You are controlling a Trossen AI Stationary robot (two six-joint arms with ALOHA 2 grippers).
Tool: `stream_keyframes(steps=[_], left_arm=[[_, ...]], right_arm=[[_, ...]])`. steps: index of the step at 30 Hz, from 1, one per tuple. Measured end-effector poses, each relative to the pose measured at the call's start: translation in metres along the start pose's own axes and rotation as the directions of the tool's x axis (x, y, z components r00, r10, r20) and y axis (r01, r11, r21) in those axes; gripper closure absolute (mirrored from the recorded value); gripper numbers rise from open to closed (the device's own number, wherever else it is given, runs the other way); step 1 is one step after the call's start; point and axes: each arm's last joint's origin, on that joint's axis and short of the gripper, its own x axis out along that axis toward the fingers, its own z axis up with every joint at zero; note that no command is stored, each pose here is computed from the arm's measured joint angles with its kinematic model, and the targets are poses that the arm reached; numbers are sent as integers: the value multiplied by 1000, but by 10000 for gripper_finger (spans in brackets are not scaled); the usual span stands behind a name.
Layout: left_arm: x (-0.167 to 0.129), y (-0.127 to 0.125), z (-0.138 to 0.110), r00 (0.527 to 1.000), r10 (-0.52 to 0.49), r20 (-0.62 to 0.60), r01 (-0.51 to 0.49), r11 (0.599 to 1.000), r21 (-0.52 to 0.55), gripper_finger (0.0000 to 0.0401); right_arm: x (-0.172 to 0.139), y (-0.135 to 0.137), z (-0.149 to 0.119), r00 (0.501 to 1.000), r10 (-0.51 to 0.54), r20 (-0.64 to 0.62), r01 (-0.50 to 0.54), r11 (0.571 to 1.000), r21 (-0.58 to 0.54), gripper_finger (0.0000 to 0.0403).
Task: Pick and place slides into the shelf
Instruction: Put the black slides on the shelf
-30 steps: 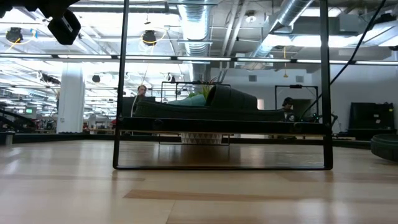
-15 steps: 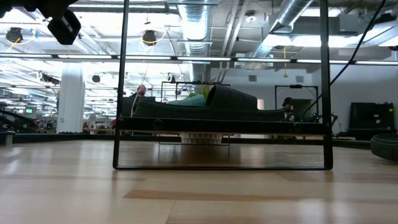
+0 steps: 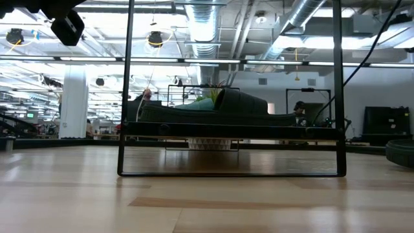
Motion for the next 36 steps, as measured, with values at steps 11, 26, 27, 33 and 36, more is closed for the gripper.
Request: stream_keyframes(steps=[11, 26, 27, 33, 36], left_arm=[[0, 0, 0, 1000, 1, 0, -1, 1000, 12, 358], [0, 1, -1, 1000, 6, -10, -6, 1000, 26, 358], [0, 1, -1, 1000, 7, -11, -6, 1000, 26, 358], [0, 1, -2, 1000, 8, -15, -8, 1000, 29, 358], [0, 1, -2, 1000, 8, -15, -8, 1000, 28, 358]], right_arm=[[24, 7, 0, 985, -160, 58, 152, 982, 116, 150], [16, 8, 7, 959, -224, 173, 204, 971, 125, 187], [19, 9, 7, 956, -234, 178, 214, 969, 124, 188], [47, 20, 7, 944, -267, 194, 250, 962, 109, 196], [55, 22, 8, 935, -291, 202, 273, 955, 113, 202]])
